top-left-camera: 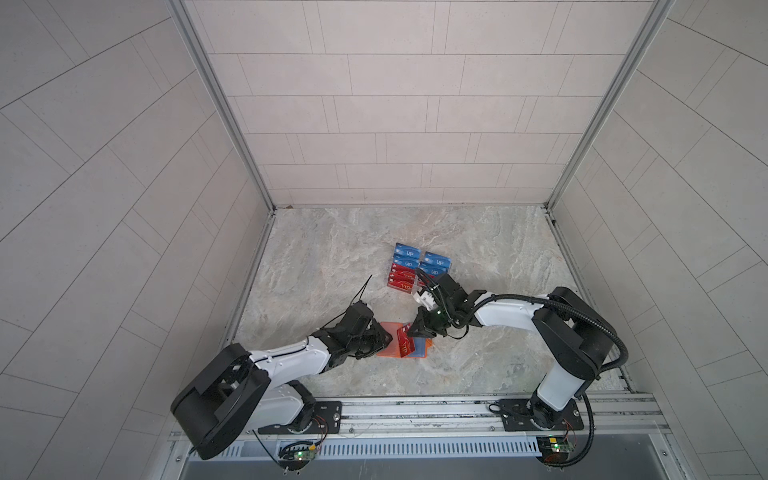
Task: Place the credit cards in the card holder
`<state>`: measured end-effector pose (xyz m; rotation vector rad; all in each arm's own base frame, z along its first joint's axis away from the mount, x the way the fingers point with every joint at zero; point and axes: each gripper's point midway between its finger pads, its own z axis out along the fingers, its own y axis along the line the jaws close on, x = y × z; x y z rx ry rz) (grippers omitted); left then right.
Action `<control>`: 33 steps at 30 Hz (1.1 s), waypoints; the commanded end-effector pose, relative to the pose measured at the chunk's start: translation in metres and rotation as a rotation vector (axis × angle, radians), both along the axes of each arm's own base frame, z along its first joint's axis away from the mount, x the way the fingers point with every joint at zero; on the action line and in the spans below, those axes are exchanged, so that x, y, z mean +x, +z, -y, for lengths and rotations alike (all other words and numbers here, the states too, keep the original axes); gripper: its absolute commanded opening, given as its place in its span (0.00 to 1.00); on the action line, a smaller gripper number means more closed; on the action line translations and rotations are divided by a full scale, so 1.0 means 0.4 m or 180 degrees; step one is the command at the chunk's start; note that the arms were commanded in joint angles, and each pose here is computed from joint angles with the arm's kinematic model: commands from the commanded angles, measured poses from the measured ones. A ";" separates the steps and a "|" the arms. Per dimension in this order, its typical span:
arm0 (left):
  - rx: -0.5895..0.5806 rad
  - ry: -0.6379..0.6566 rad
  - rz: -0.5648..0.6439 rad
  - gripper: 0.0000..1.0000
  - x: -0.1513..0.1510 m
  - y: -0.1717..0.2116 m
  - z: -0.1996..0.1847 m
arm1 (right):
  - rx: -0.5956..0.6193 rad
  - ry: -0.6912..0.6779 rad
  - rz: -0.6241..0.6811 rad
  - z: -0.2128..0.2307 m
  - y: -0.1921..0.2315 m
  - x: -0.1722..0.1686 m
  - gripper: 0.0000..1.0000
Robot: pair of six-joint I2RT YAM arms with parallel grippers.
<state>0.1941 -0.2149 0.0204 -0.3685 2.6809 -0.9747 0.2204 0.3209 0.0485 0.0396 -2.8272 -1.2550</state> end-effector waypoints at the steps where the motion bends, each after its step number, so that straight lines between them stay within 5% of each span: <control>1: 0.0303 0.0037 -0.0237 0.30 -0.046 -0.065 -0.052 | -0.0095 -0.0086 -0.0062 0.012 -0.017 -0.009 0.00; 33: 0.0298 -0.0011 -0.0252 0.32 -0.053 -0.070 -0.050 | -0.0077 -0.0188 -0.0123 0.006 -0.041 -0.005 0.00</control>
